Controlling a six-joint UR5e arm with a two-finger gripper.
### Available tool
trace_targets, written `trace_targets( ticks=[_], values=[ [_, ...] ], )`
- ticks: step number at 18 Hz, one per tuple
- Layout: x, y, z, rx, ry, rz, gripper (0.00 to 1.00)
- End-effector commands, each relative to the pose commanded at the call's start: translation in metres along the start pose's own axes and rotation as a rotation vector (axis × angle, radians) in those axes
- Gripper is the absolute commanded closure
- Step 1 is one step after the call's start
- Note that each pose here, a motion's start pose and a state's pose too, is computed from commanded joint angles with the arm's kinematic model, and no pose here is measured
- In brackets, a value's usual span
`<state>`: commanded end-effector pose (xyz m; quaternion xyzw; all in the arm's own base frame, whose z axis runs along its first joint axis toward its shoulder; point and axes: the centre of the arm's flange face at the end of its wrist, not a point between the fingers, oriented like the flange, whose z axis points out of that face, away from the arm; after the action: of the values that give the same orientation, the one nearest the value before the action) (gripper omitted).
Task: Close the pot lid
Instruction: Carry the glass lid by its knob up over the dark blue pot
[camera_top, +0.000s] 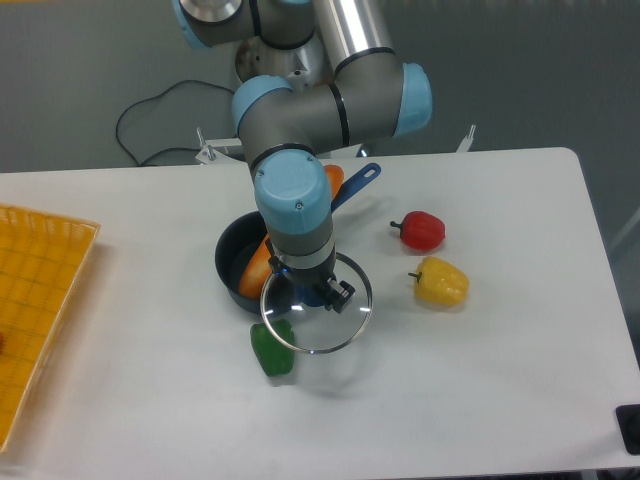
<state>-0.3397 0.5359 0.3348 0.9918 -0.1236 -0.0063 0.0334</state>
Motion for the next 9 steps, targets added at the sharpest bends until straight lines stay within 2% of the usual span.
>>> trace_targets(
  ticks=[9],
  values=[
    [0.0051, 0.0009, 0.0048, -0.021, 0.010, 0.006, 0.62]
  ],
)
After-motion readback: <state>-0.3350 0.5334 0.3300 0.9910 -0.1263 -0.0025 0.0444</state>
